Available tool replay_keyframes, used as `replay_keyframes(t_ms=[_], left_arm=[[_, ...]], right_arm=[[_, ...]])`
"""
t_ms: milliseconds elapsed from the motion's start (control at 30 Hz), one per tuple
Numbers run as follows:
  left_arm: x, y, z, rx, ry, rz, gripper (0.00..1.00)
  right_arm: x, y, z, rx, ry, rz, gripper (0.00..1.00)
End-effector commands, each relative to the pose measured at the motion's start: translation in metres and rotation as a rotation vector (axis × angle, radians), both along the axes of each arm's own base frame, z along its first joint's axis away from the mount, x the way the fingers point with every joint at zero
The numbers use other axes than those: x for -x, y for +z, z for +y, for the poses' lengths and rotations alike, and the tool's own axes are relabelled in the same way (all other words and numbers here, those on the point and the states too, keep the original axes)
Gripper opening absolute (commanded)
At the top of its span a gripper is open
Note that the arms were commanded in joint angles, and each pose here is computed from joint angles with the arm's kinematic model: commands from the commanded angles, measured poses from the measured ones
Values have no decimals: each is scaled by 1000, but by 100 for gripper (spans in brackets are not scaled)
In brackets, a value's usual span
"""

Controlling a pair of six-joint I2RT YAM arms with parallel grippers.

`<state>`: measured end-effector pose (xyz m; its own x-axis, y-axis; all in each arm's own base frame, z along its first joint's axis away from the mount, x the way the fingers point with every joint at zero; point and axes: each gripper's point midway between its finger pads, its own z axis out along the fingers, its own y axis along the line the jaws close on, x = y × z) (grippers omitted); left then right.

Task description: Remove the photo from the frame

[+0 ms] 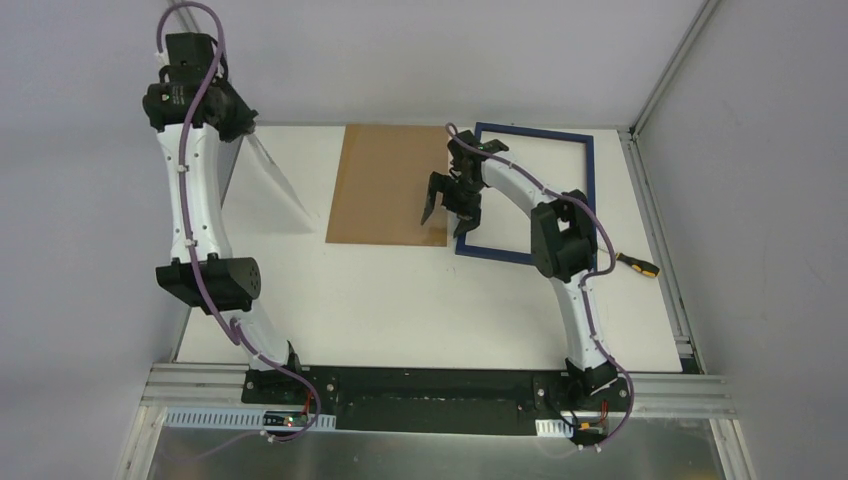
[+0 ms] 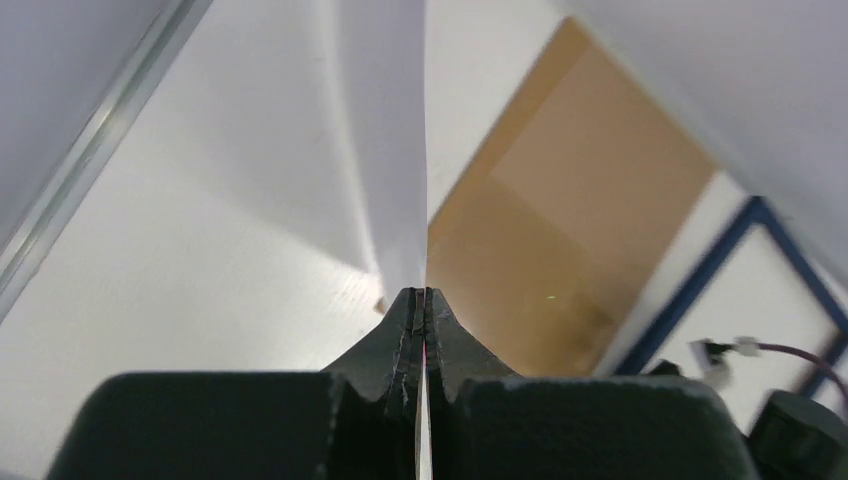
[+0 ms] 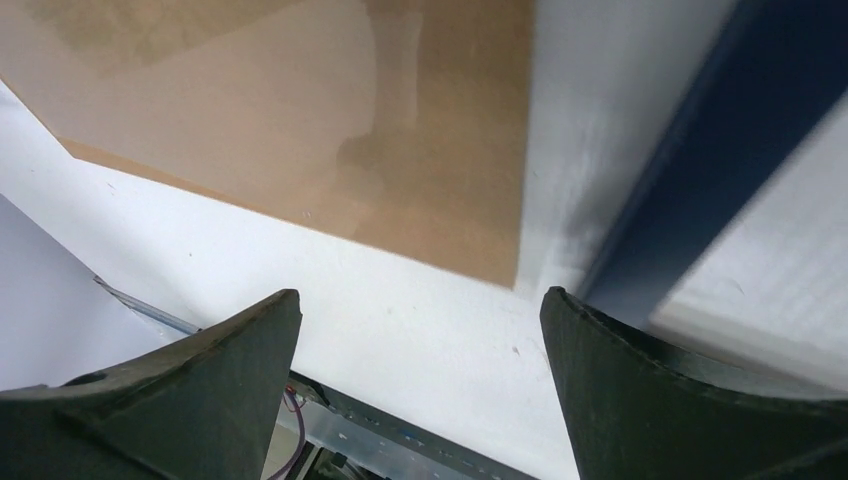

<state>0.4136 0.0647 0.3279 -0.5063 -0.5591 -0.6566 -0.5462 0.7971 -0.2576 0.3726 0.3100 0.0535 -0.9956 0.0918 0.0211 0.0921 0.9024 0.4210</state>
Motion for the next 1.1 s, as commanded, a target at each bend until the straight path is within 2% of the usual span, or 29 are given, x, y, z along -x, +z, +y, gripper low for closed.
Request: replay_keyframes(t_ms=[0, 133, 200, 300, 400, 533, 633, 767, 867, 1067], left_arm=[[-9, 64, -62, 216, -226, -198, 0], [-41, 115, -136, 550, -461, -387, 0], [-51, 142, -170, 650, -580, -477, 0], [-61, 165, -208, 772, -712, -542, 0], [-60, 182, -241, 865, -854, -580, 0], [-44, 178, -261, 852, -997, -574, 0], [-30, 150, -265, 832, -1048, -510, 0], [-37, 62, -242, 806, -929, -362, 0], [-47, -17, -213, 868, -757, -200, 0], [-58, -134, -165, 961, -478, 19, 0]], right_arm=[[9, 69, -18, -21, -22, -88, 94], [14, 95, -32, -62, -58, -128, 94], [15, 99, -47, -80, -103, -125, 94], [16, 98, -73, -94, -176, -126, 94], [14, 99, -100, -88, -233, -139, 94], [15, 99, -128, -75, -280, -146, 94], [19, 95, -141, -61, -286, -141, 94], [25, 89, -147, -54, -289, -123, 94], [26, 91, -146, -60, -292, -121, 94], [27, 91, -147, -54, -286, -128, 94]])
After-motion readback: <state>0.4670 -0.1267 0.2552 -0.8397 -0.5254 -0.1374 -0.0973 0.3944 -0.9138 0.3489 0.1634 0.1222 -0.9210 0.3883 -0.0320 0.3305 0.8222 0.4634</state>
